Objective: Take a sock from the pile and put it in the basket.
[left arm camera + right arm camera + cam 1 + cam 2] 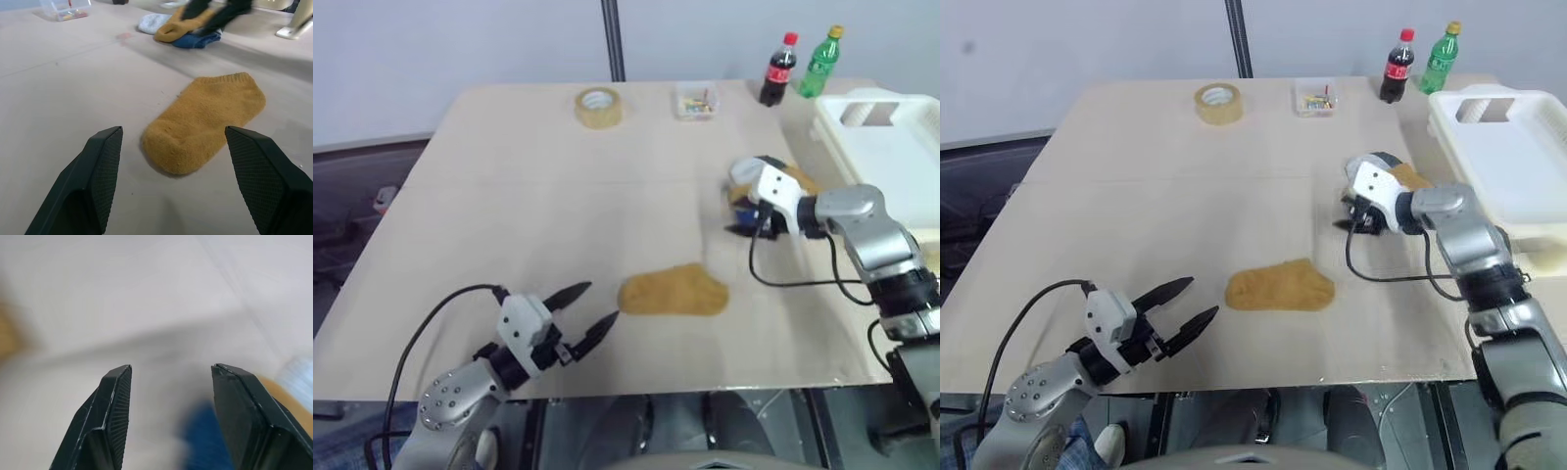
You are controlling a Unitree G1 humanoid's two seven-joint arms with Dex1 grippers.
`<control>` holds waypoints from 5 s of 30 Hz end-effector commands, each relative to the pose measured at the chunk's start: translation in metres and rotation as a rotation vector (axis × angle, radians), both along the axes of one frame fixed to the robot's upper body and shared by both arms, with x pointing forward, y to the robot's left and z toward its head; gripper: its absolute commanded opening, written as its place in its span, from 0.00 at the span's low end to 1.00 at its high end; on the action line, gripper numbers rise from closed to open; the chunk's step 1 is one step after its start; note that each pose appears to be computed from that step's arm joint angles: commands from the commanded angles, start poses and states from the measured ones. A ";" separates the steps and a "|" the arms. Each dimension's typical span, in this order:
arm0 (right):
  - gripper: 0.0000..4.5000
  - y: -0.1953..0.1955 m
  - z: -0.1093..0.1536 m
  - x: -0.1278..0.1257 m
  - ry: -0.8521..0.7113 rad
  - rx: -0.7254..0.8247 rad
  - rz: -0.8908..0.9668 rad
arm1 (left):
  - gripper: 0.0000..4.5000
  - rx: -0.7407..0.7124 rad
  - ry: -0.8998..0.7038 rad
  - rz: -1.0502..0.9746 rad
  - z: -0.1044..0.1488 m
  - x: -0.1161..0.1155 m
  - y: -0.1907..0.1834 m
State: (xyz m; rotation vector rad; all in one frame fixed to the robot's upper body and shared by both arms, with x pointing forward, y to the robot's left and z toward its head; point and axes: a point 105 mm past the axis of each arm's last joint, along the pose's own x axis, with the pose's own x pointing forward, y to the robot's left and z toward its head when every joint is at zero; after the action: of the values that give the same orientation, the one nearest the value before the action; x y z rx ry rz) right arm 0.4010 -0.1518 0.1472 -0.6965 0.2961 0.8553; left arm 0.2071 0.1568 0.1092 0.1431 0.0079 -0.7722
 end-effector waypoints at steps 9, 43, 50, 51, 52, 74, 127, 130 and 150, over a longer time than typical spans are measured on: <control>0.59 -0.015 0.009 0.039 -0.101 0.004 -0.207 | 0.80 0.003 -0.039 0.009 0.007 -0.002 0.000; 0.17 0.189 -0.010 -0.053 0.116 0.306 0.134 | 0.80 0.005 -0.042 0.004 0.005 0.002 -0.001; 0.75 0.179 0.007 -0.054 0.103 0.363 0.158 | 0.80 -0.002 -0.050 0.009 0.006 0.003 -0.001; 0.75 0.175 0.010 -0.056 0.102 0.366 0.171 | 0.80 -0.008 -0.053 0.014 0.006 0.004 0.000; 0.75 0.169 0.012 -0.057 0.102 0.366 0.180 | 0.80 -0.028 -0.058 0.025 0.008 0.005 0.001; 0.75 0.032 -0.009 -0.018 0.224 0.339 -0.176 | 0.80 -0.134 -0.088 0.145 0.003 0.063 0.017; 0.00 0.086 -0.026 -0.034 0.444 0.550 -0.176 | 0.68 0.015 0.072 0.069 -0.042 0.123 0.003; 0.00 0.087 -0.026 -0.034 0.436 0.549 -0.175 | 0.44 0.011 0.074 0.065 -0.043 0.124 0.002; 0.00 0.050 0.024 -0.091 0.400 0.537 -0.060 | 0.00 -0.164 -0.036 -0.002 0.030 0.069 -0.025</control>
State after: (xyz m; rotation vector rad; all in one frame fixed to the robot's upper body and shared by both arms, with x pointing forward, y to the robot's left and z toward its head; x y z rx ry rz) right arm 0.3217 -0.0992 0.1569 -0.0081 0.4539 0.9272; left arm 0.2852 0.1308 0.1234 0.0142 -0.0582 -0.7760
